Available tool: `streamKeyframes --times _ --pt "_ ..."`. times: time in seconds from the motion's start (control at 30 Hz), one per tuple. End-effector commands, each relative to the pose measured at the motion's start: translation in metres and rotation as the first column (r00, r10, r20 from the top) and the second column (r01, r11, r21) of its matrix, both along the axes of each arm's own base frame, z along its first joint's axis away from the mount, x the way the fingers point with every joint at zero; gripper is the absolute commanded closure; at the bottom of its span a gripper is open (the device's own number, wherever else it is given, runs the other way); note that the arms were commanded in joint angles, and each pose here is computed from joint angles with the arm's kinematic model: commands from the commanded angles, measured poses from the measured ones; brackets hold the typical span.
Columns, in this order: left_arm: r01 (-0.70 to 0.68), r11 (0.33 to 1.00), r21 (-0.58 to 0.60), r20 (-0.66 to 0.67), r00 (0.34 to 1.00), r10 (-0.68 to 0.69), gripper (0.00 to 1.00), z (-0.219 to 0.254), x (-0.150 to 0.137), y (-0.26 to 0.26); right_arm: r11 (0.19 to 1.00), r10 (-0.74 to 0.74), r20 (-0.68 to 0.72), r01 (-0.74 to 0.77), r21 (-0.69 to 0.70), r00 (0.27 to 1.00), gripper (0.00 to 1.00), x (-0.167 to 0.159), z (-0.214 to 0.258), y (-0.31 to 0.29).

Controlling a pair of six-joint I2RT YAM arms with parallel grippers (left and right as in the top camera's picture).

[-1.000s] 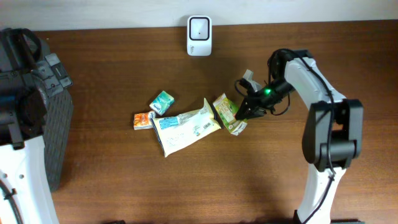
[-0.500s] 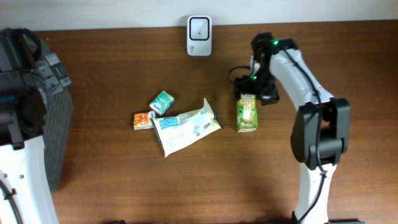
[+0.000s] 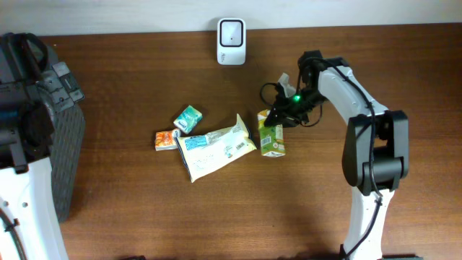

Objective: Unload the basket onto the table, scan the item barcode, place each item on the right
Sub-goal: 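Move the carton to the barcode scanner and hold it over the window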

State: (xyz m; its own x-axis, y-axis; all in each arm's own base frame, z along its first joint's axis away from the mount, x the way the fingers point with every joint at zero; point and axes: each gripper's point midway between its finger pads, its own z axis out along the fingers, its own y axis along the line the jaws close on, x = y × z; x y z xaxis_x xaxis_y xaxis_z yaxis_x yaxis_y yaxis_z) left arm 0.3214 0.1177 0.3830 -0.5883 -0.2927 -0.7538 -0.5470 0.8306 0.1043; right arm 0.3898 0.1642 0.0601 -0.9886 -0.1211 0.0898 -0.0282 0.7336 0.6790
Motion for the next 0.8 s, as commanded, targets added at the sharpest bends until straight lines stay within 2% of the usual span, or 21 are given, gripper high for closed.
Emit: streamKeyframes --times 0.0,0.1,0.33,0.43,0.5,0.57,0.6,0.63,0.67,0.73,0.77 --pt "-0.011 1.000 0.010 0.011 1.000 0.011 0.01 0.005 -0.002 0.003 0.911 0.016 0.156 -0.079 0.404 0.988 0.80 0.001 0.081 0.020" --pt "-0.011 1.000 0.010 0.011 1.000 0.011 0.01 0.005 -0.002 0.003 0.837 -0.033 0.171 -0.066 0.544 0.985 0.80 0.003 0.118 0.025" --pt "-0.011 1.000 0.010 0.011 1.000 0.011 0.01 0.005 -0.003 0.003 0.824 -0.038 0.224 -0.096 0.558 0.974 0.80 0.010 0.124 0.026" --pt "-0.011 1.000 0.010 0.011 1.000 0.011 0.01 0.005 -0.002 0.003 0.886 -0.010 0.244 -0.104 0.452 0.970 0.80 0.012 0.103 0.020" --pt "-0.011 1.000 0.010 0.011 1.000 0.011 0.01 0.005 -0.002 0.003 0.955 0.001 0.226 -0.068 0.287 0.974 0.80 0.018 0.076 0.007" --pt "-0.011 1.000 0.010 0.011 1.000 0.011 0.01 0.005 -0.002 0.003 0.968 0.009 0.242 -0.068 0.240 0.970 0.80 0.021 0.069 0.002" --pt "-0.011 1.000 0.010 0.011 1.000 0.011 0.01 0.005 -0.003 0.003 0.996 -0.017 0.221 -0.001 0.084 0.975 0.81 0.030 0.048 -0.014" --pt "-0.011 1.000 0.010 0.011 1.000 0.011 0.01 0.005 -0.002 0.003 0.976 -0.061 0.207 0.102 -0.193 0.976 0.81 0.039 0.018 -0.042" --pt "-0.011 1.000 0.010 0.011 1.000 0.011 0.01 0.005 -0.002 0.003 0.948 -0.064 0.210 0.125 -0.293 0.976 0.81 0.040 0.010 -0.050" --pt "-0.011 1.000 0.010 0.011 1.000 0.011 0.01 0.005 -0.002 0.003 0.917 -0.011 0.239 0.105 -0.384 0.971 0.80 0.041 0.014 -0.032" --pt "-0.011 1.000 0.010 0.011 1.000 0.011 0.01 0.005 -0.003 0.003 0.932 0.019 0.258 0.077 -0.354 0.966 0.80 0.041 0.032 -0.007"
